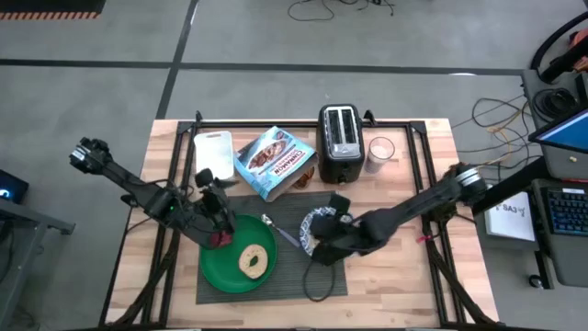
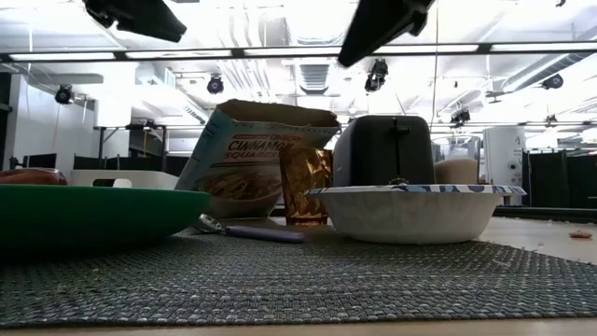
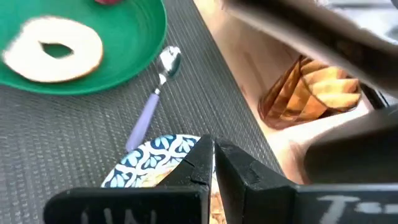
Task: Arrange a breakfast setting
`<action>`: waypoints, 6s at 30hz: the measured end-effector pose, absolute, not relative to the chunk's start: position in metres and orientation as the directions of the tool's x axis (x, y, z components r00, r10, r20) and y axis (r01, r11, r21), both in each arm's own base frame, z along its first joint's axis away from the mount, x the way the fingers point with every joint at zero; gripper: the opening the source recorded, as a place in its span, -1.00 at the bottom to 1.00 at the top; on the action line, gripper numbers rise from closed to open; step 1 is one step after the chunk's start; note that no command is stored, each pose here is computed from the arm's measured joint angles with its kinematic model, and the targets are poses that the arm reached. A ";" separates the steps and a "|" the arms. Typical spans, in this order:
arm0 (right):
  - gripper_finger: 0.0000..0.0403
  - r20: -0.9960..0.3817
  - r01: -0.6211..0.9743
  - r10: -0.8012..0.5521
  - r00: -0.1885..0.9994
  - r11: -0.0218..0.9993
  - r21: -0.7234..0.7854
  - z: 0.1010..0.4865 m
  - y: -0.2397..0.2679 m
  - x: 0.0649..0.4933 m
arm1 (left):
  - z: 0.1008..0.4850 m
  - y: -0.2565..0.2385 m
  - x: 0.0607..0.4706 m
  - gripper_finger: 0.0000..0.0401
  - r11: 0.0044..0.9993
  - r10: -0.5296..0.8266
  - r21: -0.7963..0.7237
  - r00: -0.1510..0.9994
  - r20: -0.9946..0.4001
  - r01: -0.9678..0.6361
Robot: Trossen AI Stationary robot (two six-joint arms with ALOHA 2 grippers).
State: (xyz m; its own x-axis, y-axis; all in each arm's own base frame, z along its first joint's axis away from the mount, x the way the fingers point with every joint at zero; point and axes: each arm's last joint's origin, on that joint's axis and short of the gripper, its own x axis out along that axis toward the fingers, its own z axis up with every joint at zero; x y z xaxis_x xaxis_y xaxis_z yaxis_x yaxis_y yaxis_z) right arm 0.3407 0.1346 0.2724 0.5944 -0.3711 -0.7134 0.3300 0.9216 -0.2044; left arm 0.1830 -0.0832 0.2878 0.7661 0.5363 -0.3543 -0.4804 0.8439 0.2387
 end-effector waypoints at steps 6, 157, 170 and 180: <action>-0.96 -0.651 0.271 -0.329 0.684 0.943 -0.191 0.281 0.122 0.300 | 0.287 -0.101 0.183 0.29 0.954 0.294 0.079 0.843 -0.451 -0.290; -0.96 -0.376 0.141 -0.219 0.900 0.964 -0.224 0.282 0.079 0.207 | 0.157 -0.098 0.365 -1.00 0.832 0.145 0.307 0.353 -0.924 0.462; -0.96 -0.377 0.140 -0.219 0.900 0.964 -0.226 0.282 0.079 0.207 | 0.133 -0.107 0.370 -1.00 0.852 0.143 0.286 0.330 -0.933 0.439; -0.96 -0.377 0.141 -0.219 0.900 0.964 -0.225 0.282 0.079 0.207 | 0.153 -0.107 0.357 -1.00 0.861 0.158 0.279 0.298 -0.941 0.424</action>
